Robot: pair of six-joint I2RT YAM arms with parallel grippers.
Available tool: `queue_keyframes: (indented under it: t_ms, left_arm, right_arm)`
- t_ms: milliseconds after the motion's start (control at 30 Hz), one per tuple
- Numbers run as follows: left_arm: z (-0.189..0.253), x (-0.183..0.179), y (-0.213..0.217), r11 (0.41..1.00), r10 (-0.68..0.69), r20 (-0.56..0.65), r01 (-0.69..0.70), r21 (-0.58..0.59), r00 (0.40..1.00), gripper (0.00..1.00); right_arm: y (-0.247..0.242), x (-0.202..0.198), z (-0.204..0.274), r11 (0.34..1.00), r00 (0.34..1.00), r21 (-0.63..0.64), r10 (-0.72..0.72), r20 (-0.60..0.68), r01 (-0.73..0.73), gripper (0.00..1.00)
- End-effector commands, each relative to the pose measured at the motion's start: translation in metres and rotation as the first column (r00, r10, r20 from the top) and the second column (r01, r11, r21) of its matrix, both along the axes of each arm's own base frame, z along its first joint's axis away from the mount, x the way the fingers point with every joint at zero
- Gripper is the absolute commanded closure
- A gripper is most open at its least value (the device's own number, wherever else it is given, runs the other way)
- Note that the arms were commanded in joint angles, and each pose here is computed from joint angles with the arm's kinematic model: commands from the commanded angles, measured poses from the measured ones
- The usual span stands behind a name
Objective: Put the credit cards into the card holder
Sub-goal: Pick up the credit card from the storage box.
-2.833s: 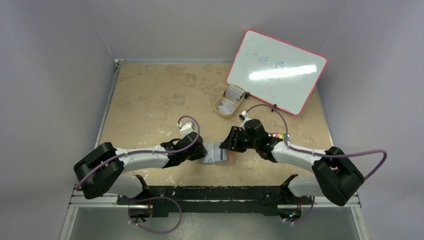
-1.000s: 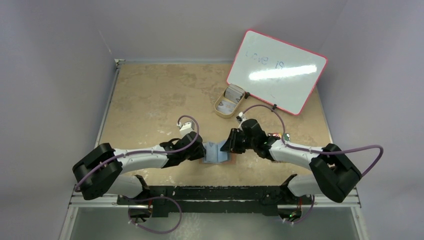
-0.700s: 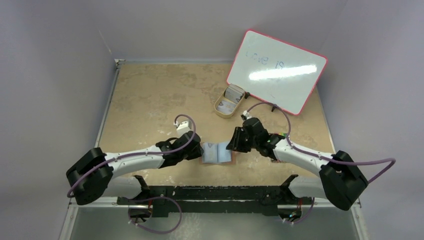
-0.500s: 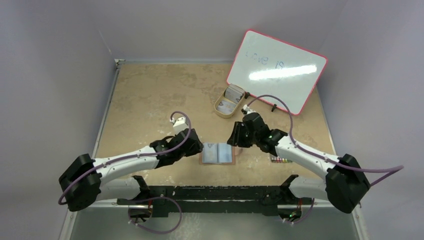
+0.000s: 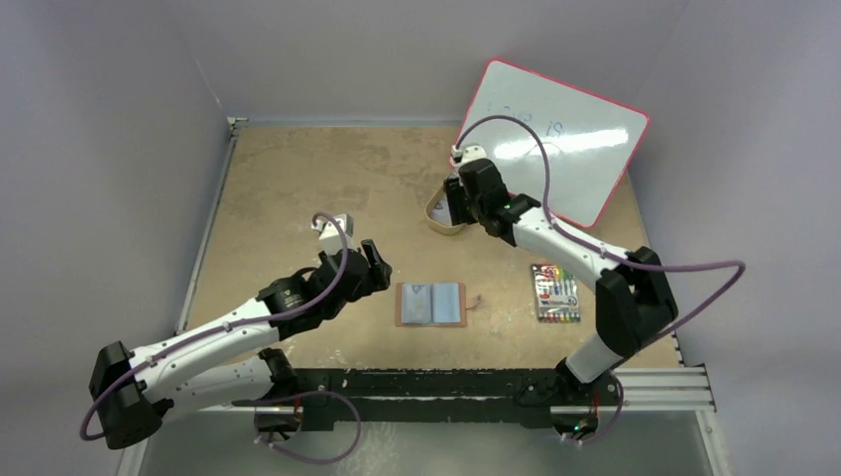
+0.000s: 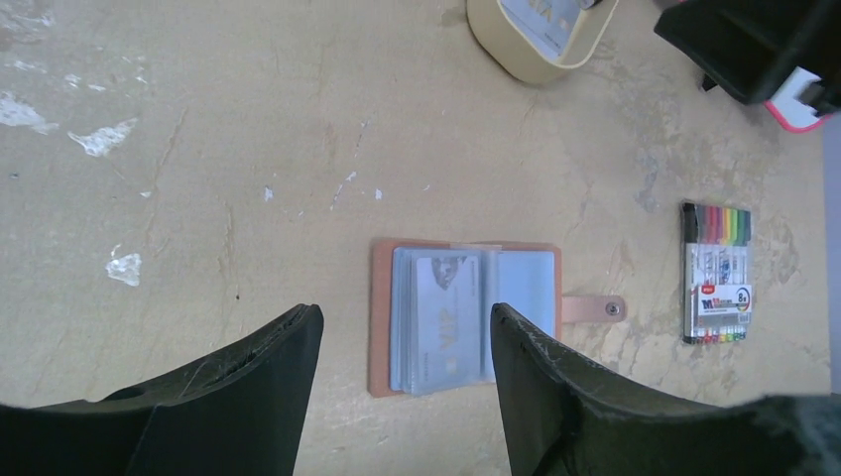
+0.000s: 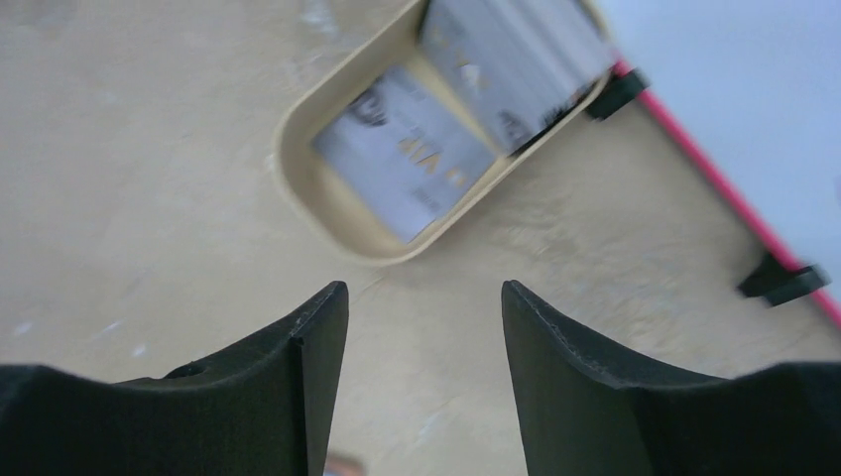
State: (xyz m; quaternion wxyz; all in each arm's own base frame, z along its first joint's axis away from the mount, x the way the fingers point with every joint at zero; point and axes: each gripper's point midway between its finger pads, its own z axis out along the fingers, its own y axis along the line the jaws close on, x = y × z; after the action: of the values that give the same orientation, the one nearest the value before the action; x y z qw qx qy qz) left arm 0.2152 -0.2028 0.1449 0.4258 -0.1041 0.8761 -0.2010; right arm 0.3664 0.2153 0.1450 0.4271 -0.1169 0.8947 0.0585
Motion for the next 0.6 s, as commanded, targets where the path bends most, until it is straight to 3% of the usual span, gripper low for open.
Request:
queue_keyframes:
  t_ms: [0,267,567]
  left_arm:
    - [0.028,0.003,0.016,0.999,0.015,0.073,-0.017,0.029,0.997,0.37]
    - [0.036,-0.005,0.037,0.999,0.037,0.101,-0.041,0.033,0.994,0.37]
    - [0.043,-0.011,0.049,0.998,0.053,0.118,-0.055,0.017,0.992,0.37]
  right_arm:
    - [-0.033,0.056,0.018,0.977,0.991,-0.211,0.015,0.13,0.012,0.38]
    - [-0.038,0.104,-0.006,0.908,0.989,-0.419,0.084,0.118,-0.028,0.36]
    - [-0.024,0.132,-0.029,0.887,0.988,-0.455,0.134,0.08,-0.083,0.35]
